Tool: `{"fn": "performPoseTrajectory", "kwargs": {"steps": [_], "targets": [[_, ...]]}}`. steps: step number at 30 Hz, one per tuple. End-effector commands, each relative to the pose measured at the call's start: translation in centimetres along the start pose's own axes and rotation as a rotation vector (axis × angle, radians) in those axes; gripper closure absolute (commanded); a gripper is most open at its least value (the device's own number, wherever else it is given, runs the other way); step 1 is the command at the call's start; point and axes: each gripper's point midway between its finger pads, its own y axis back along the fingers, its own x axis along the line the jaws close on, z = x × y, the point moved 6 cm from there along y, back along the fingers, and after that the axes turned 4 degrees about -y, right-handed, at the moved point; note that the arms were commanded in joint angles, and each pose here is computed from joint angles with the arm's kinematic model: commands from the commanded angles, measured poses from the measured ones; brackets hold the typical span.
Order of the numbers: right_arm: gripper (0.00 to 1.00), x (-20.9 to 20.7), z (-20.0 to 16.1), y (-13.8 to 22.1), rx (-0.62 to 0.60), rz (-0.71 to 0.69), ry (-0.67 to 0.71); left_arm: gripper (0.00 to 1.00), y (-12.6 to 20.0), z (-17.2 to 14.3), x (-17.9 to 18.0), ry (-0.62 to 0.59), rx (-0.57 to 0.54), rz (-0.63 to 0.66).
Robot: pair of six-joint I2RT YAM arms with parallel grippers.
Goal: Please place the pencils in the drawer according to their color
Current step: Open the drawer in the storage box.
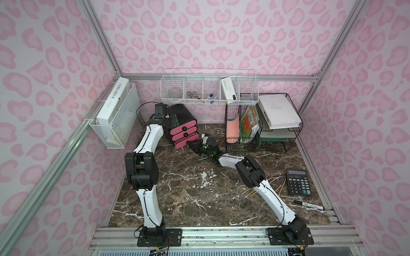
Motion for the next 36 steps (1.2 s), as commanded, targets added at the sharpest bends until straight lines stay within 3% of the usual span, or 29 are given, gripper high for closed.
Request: {"fn": "performPoseTrajectory", "kwargs": {"steps": [1, 7, 10, 15, 26, 36], "targets": [[0.76, 0.2, -0.1, 0.5, 0.002, 0.003, 0.006, 0.19, -0.4, -8.3, 2.2, -0.072, 0.409, 0.103], [0.79, 1.0, -0.4, 1.0, 0.012, 0.023, 0.015, 0.19, -0.4, -8.4, 2.2, -0.072, 0.409, 0.104], [0.57, 1.0, -0.3, 0.7, 0.018, 0.024, 0.014, 0.19, -0.4, -8.4, 2.2, -0.071, 0.412, 0.105], [0.5, 0.3, -0.2, -0.2, 0.026, 0.012, 0.004, 0.2, -0.5, -8.5, 2.1, -0.064, 0.414, 0.099], [0.58, -1.1, 0.3, -2.1, 0.027, -0.009, -0.017, 0.2, -0.5, -8.7, 2.2, -0.065, 0.419, 0.1], [0.78, -0.6, 0.2, -1.9, 0.034, 0.005, -0.015, 0.2, -0.6, -8.8, 2.3, -0.07, 0.42, 0.104]]}}
